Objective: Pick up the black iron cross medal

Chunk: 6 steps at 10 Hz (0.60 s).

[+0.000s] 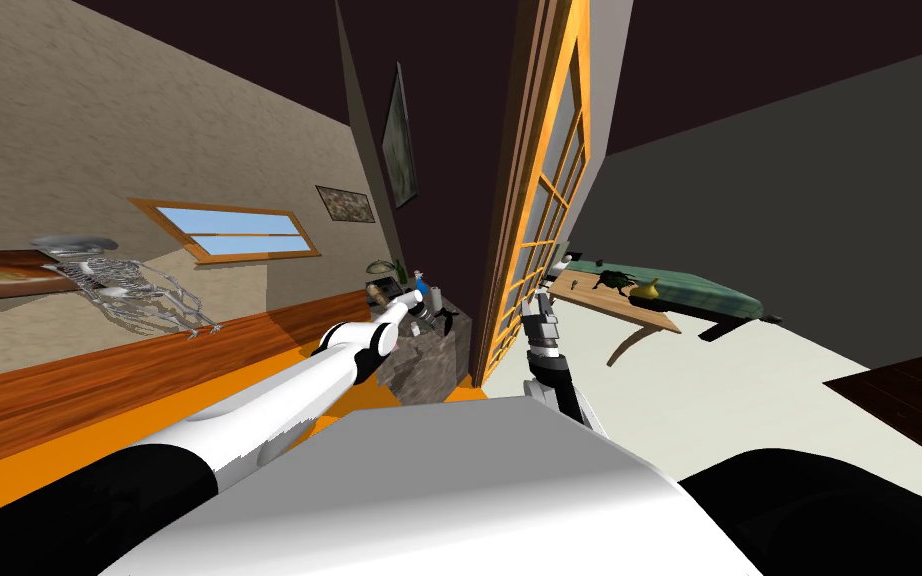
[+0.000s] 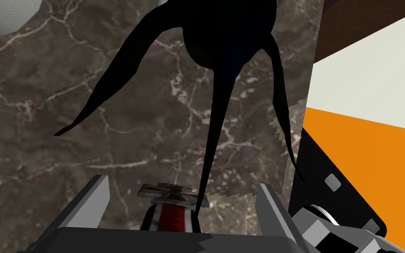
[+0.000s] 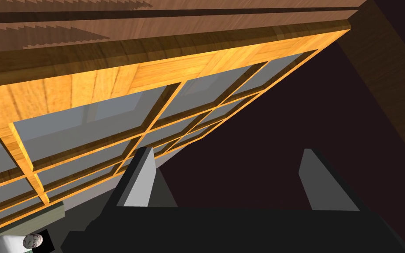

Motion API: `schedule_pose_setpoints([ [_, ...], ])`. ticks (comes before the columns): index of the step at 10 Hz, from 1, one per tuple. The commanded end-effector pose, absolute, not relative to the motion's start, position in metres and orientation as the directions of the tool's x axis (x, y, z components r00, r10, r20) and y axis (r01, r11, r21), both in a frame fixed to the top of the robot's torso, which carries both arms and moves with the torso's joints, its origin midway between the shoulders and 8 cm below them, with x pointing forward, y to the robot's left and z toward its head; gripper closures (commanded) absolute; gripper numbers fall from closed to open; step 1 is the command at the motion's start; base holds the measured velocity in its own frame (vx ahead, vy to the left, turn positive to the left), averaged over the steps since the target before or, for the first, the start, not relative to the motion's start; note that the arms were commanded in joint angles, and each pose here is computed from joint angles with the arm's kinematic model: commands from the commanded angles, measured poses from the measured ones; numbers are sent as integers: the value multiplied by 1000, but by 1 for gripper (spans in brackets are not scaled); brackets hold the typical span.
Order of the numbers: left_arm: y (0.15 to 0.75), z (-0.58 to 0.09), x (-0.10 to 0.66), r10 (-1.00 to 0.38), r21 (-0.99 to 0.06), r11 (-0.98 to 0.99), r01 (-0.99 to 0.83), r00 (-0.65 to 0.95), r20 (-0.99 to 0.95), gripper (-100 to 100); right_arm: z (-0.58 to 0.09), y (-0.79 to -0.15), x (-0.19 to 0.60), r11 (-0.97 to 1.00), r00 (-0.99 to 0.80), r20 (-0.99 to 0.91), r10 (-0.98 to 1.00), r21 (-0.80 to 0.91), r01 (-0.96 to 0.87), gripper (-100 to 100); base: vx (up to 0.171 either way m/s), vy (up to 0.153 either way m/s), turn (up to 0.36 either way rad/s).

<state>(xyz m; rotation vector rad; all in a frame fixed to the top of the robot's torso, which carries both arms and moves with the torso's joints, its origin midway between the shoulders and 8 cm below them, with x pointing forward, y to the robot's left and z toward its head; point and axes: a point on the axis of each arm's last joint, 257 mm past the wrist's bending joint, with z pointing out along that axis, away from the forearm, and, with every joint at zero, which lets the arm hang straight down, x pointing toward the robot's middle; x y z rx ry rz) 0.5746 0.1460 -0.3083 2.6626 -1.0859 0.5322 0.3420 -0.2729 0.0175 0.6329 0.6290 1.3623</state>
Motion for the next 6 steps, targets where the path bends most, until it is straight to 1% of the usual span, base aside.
schedule_pose_setpoints([
  [1, 146, -308, 575, -629, 63, -704, -707, 662, 408, -100, 18, -273, 342, 100, 102, -42, 994, 730, -676, 0, -3, 4, -11],
  [4, 146, -328, 569, -627, 63, -705, -706, 663, 409, -100, 18, -273, 342, 100, 102, -42, 994, 730, -676, 0, 11, -14, 21],
  [5, 146, -323, 570, -628, 65, -705, -706, 664, 407, -100, 18, -273, 342, 100, 102, -42, 994, 730, -676, 0, 6, -10, 11],
  [6, 146, -324, 570, -628, 63, -705, -706, 663, 409, 100, 18, -273, 342, 100, 102, -42, 994, 730, -676, 0, 0, 0, 0],
])
